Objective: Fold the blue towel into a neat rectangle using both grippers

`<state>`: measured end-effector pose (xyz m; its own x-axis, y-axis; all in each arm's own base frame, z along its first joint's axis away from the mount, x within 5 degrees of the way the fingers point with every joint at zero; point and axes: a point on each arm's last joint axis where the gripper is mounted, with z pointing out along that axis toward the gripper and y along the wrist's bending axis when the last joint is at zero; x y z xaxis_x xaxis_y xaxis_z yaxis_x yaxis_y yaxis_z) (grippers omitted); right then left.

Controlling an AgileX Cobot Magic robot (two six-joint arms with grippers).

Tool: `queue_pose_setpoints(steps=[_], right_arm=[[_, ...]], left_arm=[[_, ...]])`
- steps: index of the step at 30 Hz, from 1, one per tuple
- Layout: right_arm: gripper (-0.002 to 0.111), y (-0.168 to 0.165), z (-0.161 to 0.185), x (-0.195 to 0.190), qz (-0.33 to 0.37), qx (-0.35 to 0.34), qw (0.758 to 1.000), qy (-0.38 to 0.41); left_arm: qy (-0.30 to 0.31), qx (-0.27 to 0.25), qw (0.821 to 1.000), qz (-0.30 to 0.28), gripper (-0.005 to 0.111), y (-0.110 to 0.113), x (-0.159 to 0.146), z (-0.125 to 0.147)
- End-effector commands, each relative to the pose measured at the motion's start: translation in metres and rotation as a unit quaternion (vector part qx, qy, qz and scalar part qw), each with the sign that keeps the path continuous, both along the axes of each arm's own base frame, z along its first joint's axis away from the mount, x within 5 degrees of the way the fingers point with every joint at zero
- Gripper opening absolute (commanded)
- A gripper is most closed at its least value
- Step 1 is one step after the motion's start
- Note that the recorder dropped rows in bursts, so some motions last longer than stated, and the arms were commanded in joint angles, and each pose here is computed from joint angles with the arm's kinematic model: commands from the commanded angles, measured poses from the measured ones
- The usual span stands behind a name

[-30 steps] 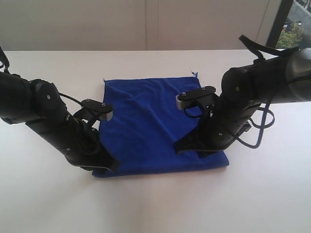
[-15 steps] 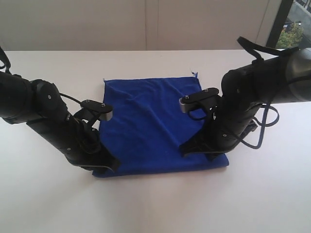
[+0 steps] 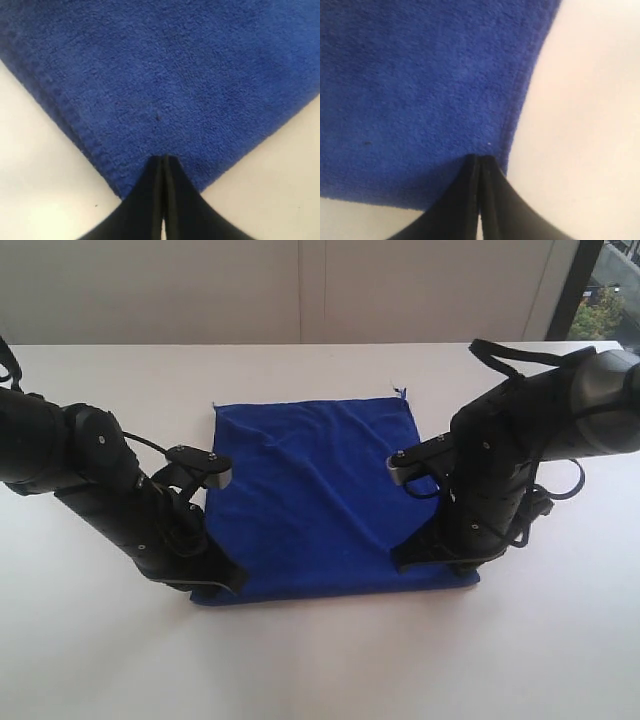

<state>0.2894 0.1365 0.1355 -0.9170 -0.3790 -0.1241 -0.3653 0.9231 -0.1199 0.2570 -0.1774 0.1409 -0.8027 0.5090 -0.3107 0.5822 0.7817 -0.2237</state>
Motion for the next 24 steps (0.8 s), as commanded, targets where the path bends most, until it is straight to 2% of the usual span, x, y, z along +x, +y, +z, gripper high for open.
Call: queue_pose_setpoints(steps=[1, 24], right_arm=[[0.000, -0.0066, -0.0030, -0.0014, -0.011, -0.020, 1.000, 0.016], [0.000, 0.0013, -0.0041, -0.0089, -0.038, 0.023, 0.998, 0.055]], left_arm=[[0.022, 0.020, 0.999, -0.013, 0.000, 0.0031, -0.0039, -0.0112], [-0.010, 0.061, 0.996, -0.058, 0.000, 0.0119, 0.0009, -0.0124]])
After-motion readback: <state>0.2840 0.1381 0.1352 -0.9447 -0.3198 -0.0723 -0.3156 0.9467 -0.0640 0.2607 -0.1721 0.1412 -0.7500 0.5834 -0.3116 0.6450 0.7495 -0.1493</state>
